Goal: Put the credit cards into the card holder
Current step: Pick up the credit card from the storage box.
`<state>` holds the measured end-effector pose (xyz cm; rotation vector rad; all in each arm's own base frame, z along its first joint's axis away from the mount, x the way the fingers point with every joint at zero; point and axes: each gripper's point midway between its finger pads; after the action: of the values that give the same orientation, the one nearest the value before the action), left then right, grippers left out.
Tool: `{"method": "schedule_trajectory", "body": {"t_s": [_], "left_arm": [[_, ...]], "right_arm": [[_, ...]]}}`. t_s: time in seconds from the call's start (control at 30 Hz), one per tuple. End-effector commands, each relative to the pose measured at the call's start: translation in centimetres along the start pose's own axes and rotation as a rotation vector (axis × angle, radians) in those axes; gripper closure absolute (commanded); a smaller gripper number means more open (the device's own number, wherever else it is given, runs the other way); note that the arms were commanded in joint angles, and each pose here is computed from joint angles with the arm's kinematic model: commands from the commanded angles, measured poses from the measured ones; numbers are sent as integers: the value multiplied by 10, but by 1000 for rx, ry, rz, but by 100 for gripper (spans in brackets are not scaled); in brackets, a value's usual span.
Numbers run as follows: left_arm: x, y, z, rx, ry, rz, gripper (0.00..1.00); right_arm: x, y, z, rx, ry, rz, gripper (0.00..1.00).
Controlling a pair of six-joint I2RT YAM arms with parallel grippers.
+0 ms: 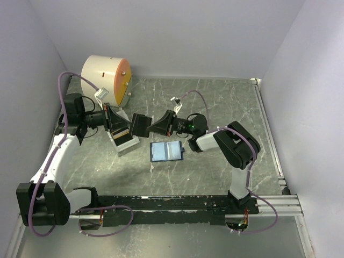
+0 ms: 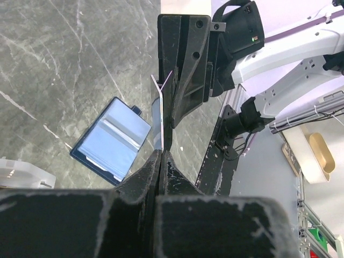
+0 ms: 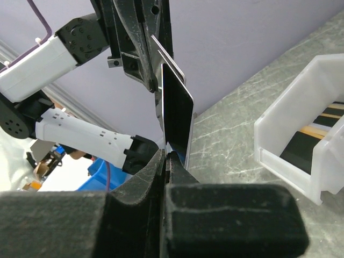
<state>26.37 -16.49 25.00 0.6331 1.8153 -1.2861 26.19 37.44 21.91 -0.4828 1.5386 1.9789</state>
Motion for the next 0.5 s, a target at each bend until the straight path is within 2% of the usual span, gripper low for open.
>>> {"method": "schedule_trajectory", "body": {"t_s": [0.0,0.13,0.47], "left_arm": [[-1,13,-2,-57,-4,14,93],[22,40,-4,-161,56,-24,93],[79,126,-44,-608,235,-125,93]], "right_arm": [[-4,-2,2,-38,-27,-30,100],[7,-36,20,7,5,23,100],[46,-114,65,149,99,76,100]]}}
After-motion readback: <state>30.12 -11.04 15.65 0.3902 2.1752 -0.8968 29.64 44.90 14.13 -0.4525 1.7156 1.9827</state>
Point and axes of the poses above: each gripper's point midway between its finger pads, its own z axis out along the fingers, its own y axis along the line the jaws close on, x = y × z, and after that the axes turned 6 degrees about z, right-handed
